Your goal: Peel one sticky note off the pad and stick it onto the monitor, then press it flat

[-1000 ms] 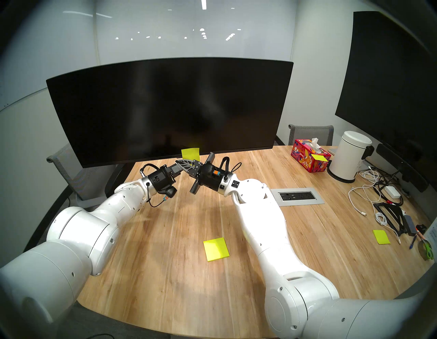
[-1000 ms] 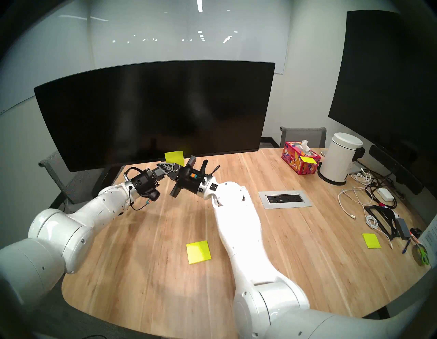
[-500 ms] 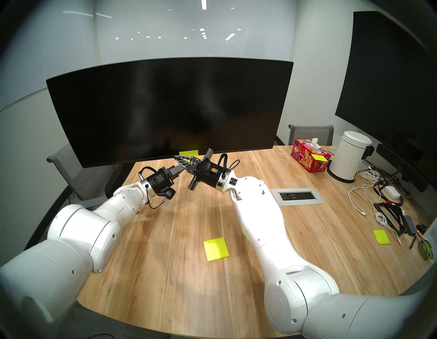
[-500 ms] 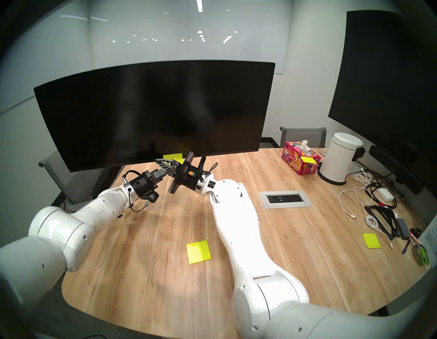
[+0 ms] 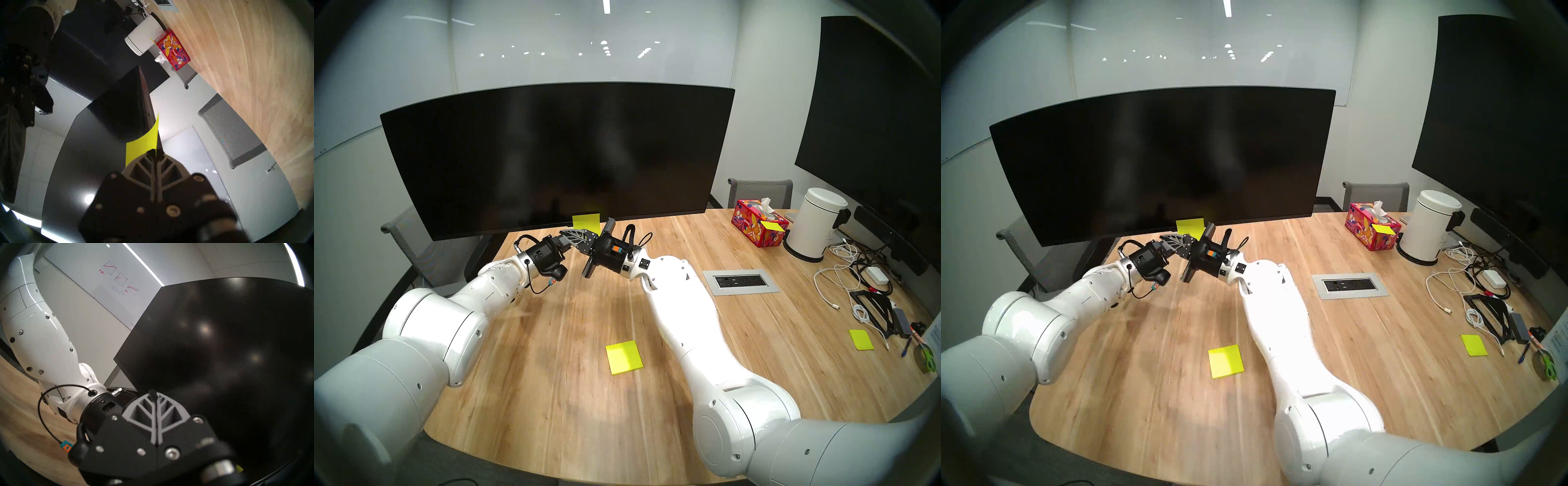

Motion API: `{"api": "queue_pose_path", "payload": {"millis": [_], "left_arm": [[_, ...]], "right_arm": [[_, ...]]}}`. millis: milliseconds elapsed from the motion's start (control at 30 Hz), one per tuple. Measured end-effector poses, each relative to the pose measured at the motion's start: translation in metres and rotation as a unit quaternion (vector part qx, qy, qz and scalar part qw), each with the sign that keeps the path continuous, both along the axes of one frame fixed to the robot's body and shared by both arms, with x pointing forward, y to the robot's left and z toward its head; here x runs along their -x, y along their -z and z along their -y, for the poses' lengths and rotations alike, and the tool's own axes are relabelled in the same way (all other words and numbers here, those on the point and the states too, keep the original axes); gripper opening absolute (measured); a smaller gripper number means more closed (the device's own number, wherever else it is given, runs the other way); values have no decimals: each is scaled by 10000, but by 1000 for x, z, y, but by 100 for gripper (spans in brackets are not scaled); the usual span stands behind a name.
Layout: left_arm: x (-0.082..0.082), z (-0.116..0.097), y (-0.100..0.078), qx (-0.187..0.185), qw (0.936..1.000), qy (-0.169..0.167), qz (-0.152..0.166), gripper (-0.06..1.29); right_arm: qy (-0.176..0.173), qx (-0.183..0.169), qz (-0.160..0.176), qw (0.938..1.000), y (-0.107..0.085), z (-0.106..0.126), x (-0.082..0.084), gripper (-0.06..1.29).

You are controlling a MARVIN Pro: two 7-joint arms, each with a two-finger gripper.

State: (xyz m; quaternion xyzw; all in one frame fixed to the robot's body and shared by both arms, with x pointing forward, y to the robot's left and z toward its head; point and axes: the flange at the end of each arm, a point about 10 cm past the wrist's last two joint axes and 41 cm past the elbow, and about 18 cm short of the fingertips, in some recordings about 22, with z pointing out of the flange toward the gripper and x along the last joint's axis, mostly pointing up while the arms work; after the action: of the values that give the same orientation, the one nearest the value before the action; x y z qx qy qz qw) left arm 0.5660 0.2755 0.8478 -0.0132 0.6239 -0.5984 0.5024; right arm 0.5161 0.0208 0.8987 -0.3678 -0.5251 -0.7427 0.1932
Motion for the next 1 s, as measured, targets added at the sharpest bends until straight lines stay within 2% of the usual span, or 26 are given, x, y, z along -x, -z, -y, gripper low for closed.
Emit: {"api": "queue_pose_path", "payload": {"millis": [200,1000], "left_arm": [[0,0,0,7,10000,7,10,-2],[0,1,0,15,10000,0,11,-2]], "right_arm": [[104,72,-105,9999,6,1,-8,-3],[396,-62,-208,9990,-7,-3,-37,-3]]}}
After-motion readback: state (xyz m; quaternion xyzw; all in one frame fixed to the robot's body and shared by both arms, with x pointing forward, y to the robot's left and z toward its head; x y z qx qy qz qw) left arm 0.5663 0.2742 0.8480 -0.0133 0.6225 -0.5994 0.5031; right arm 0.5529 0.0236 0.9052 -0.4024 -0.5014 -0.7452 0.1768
